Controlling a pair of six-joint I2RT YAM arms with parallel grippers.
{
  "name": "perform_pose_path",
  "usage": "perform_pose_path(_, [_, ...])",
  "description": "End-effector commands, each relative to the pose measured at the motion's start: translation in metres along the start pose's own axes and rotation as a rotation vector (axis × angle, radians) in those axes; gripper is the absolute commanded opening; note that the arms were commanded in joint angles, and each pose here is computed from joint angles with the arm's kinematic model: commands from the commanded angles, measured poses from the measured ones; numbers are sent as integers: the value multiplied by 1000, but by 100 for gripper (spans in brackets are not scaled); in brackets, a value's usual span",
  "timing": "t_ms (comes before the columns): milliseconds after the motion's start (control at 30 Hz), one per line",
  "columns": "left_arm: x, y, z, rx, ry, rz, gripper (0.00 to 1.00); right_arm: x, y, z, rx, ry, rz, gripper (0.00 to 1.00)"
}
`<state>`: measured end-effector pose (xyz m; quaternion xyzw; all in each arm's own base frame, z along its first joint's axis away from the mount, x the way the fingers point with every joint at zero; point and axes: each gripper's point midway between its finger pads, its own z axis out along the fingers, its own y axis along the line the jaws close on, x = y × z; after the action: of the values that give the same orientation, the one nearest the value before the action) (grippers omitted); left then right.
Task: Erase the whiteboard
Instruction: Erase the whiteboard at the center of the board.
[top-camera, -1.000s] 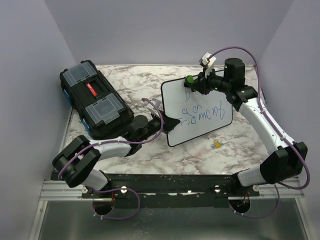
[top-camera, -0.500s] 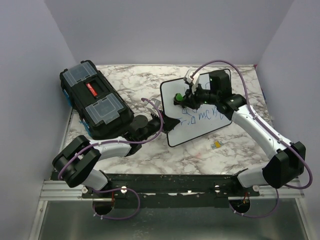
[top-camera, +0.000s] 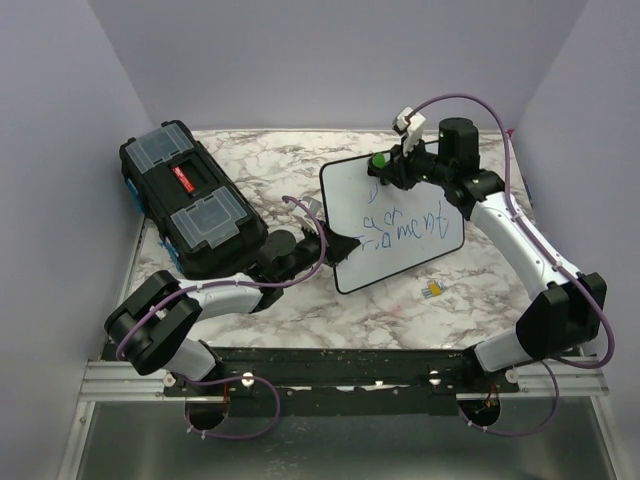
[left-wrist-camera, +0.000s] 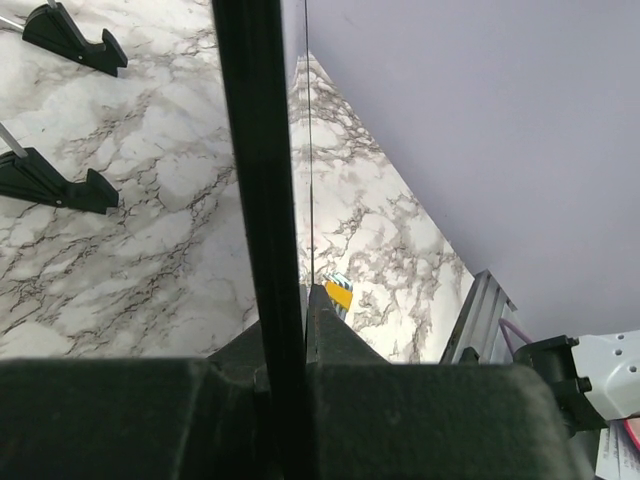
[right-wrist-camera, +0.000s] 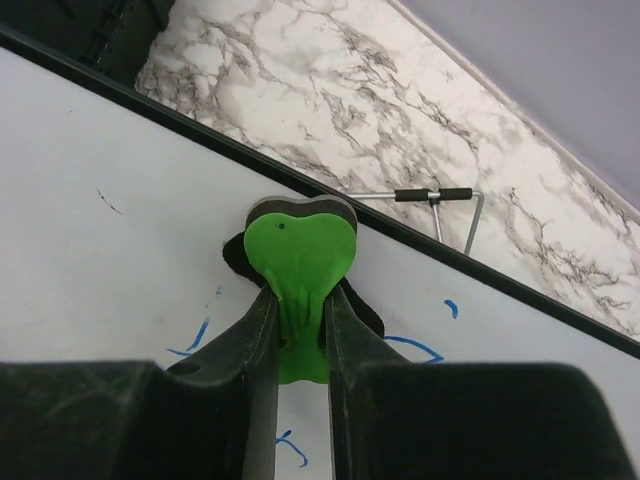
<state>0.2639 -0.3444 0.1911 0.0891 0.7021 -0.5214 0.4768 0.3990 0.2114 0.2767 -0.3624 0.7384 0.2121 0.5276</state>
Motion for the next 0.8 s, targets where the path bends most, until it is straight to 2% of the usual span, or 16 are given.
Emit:
perform_pose_path(0, [-39,-47,-2,165,-127,84,0,-4,28,7,-129,-18,-15,1])
perform_pose_path(167, [-40,-48,-2,171,-128,84,0,33,67,-7,-246,41,-31,1])
perform_pose_path(300, [-39,-47,-2,169,-125,81,0,53,59,-16,-148,76,-20,1])
perform_pose_path(400, [-38,-47,-2,169,-125,80,0,44,32,-18,-2,50,-14,1])
perform_pose_path(533, [-38,-46,-2,166,-122,76,0,12,9,-15,82,-24,-2,0])
perform_pose_path(667, [-38,-47,-2,165,-125,75,0,-10,6,-3,42,-53,0,1])
perform_pose_path(767, [-38,-47,-3,164,-126,75,0,-5,23,2,-57,-37,-1,1])
